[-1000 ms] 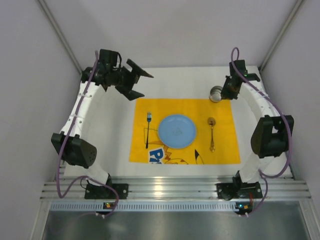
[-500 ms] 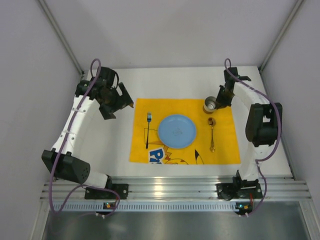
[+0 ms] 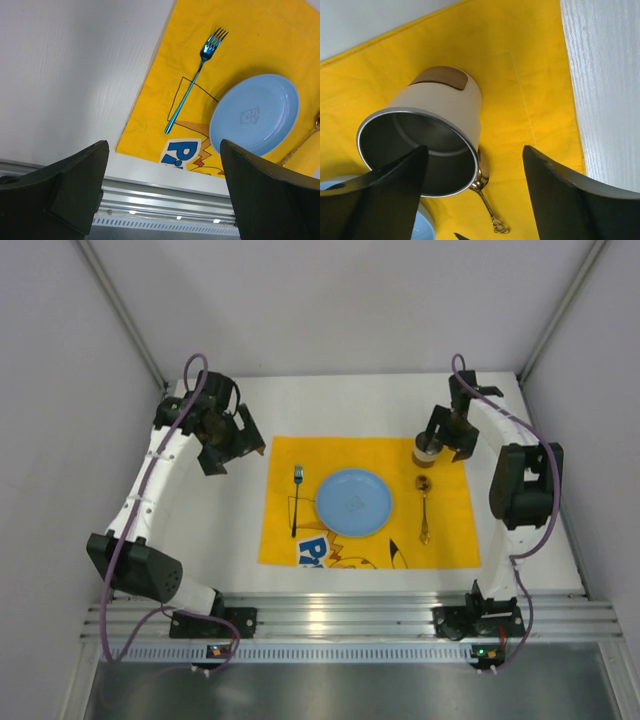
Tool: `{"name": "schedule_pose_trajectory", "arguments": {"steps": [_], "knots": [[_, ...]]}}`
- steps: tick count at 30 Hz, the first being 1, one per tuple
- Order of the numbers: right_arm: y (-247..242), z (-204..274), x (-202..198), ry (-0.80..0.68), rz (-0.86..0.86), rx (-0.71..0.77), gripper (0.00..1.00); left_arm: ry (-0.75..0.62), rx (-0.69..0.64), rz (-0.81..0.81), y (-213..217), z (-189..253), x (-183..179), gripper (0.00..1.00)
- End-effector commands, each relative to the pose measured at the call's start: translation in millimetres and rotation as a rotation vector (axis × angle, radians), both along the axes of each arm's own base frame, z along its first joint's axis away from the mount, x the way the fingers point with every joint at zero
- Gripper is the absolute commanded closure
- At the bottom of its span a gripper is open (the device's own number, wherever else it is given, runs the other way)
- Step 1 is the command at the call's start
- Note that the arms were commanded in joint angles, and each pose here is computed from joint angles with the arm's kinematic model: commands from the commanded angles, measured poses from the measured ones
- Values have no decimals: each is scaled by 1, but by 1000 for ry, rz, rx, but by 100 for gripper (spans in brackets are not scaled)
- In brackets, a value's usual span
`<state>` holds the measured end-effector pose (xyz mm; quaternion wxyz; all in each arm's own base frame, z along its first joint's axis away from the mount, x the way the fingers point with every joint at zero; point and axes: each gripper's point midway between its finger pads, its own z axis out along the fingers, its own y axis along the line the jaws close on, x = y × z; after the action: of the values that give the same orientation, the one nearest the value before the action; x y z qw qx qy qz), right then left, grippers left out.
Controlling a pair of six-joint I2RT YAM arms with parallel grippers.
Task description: Set the dinner table for one person
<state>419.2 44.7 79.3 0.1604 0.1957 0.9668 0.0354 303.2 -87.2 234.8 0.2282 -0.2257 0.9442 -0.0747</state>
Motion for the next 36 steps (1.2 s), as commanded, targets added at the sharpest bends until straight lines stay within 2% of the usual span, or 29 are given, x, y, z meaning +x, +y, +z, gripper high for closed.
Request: {"name": "schedule_pose_trajectory", "arguments": {"steps": [1, 3, 5, 7, 9, 10, 12, 13, 14, 16, 17, 19, 20, 22, 23, 25, 26, 28, 29, 31, 32, 33, 34, 36], "knots": [[-5, 16, 9, -25, -11, -5, 20, -37, 46, -11, 7, 11, 10, 2], [-6, 27, 13, -42, -6, -11, 11, -45, 65, -10, 10, 15, 15, 2], [-9, 44, 15, -66, -4, -28, 7, -55, 79, -16, 11, 19, 19, 2], [-11, 85, 24, -160, 1, -49, 5, -55, 101, -18, 14, 21, 22, 2], [-13, 137, 31, -286, 9, -75, 5, -61, 114, -23, 15, 25, 26, 2], [-11, 179, 26, -397, 18, -69, 5, -64, 120, -23, 16, 27, 27, 2], [11, 234, 26, -594, 118, -10, 3, -74, 120, -26, 15, 31, 32, 3], [20, 279, 7, -727, 166, 28, 1, -78, 116, -29, 14, 32, 34, 3], [37, 291, 0, -791, 237, 97, 0, -79, 107, -32, 12, 33, 37, 3], [44, 323, -32, -900, 253, 163, 0, -100, 82, -37, 6, 35, 43, 3], [50, 303, -37, -886, 262, 200, 0, -110, 62, -46, 2, 37, 45, 3], [56, 310, -70, -946, 244, 281, 0, -138, 45, -52, -2, 41, 49, 4], [62, 277, -78, -901, 248, 329, 0, -186, 33, -52, -4, 49, 53, 5], [66, 274, -112, -929, 260, 384, 0, -262, 47, -85, -7, 57, 58, 5], [69, 242, -125, -865, 261, 409, 0, -319, 51, -91, -7, 60, 58, 4], [71, 242, -157, -899, 277, 444, 0, -349, 77, -93, -1, 55, 54, 4], [75, 221, -170, -859, 294, 469, 0, -338, 82, -115, 1, 39, 43, 4], [76, 222, -197, -912, 328, 478, 0, -407, 54, -186, -11, 34, 43, 5], [76, 206, -207, -873, 335, 482, 0, -403, 81, -269, -13, 13, 28, 6], [78, 204, -227, -904, 398, 477, 0, -550, 115, -414, -25, 25, 25, 10], [79, 193, -232, -887, 411, 479, 0, -547, 146, -491, -34, 7, 14, 10], [78, 194, -240, -915, 430, 471, 0, -632, 178, -521, -39, 17, 18, 11], [77, 191, -241, -913, 425, 467, 0, -672, 278, -526, -29, 19, 20, 11], [76, 185, -242, -907, 417, 462, 0, -750, 337, -497, -19, 18, 14, 9]]}}
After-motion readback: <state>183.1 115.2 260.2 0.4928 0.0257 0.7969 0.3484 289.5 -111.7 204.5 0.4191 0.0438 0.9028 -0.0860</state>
